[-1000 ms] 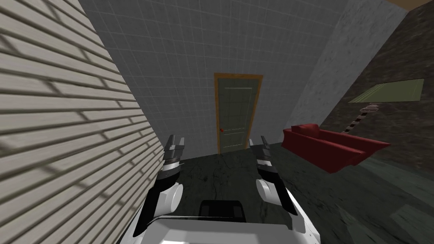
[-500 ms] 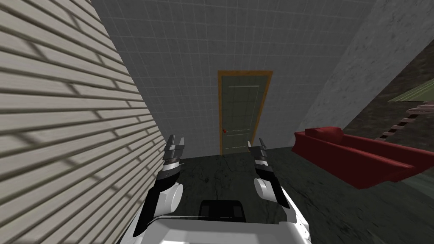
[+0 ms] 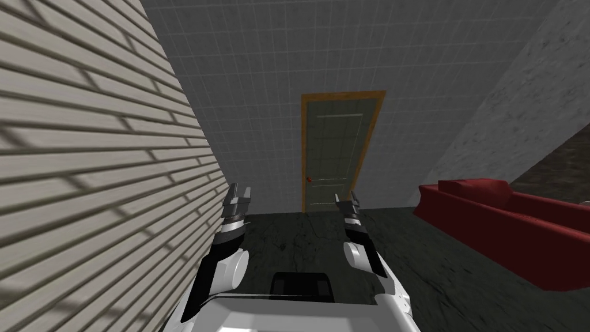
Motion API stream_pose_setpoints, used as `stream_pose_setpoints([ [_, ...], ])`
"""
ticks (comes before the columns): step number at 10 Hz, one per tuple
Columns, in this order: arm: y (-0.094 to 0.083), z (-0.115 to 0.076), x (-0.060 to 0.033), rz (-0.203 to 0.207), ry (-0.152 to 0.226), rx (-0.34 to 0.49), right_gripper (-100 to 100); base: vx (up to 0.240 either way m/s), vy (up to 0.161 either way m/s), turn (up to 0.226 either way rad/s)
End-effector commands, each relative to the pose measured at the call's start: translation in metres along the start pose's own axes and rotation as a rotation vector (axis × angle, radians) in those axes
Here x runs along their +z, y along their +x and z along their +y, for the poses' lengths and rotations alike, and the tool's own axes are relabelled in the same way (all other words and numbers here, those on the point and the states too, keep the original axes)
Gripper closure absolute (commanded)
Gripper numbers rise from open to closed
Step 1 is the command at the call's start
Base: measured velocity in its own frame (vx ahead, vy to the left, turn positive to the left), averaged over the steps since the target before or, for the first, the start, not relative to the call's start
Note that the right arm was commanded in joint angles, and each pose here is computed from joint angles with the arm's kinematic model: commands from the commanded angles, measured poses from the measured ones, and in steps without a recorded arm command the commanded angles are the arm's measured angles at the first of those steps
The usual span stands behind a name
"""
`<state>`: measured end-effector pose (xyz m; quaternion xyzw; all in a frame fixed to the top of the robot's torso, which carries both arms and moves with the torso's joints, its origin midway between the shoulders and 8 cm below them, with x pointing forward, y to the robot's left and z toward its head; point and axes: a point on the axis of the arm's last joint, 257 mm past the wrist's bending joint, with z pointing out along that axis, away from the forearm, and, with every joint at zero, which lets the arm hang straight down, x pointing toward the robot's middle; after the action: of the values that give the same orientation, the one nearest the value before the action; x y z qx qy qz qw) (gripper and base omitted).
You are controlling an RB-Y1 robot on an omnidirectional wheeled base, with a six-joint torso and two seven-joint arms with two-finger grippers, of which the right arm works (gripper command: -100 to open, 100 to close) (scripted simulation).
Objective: Pull the door open
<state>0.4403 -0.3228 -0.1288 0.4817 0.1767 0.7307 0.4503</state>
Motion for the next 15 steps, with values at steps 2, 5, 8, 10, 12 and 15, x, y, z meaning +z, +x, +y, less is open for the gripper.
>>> stream_pose_setpoints([
  [2,-0.016,-0.015,-0.0036,-0.029,0.019,0.059,-100,0.054,-0.017,0.084],
  [5,-0.032,-0.030,-0.0070,-0.062,0.035,0.129,-100,0.077,-0.031,0.153],
  [8,-0.049,-0.044,-0.0110,-0.098,0.048,0.197,-100,0.056,-0.026,0.126],
  [10,-0.057,-0.051,-0.0133,-0.117,0.053,0.230,-100,0.050,-0.021,0.084],
  [12,-0.072,-0.064,-0.0177,-0.154,0.060,0.296,-100,0.061,-0.016,0.152],
  [15,-0.089,-0.077,-0.0241,-0.195,0.067,0.358,-100,0.075,-0.051,0.139],
])
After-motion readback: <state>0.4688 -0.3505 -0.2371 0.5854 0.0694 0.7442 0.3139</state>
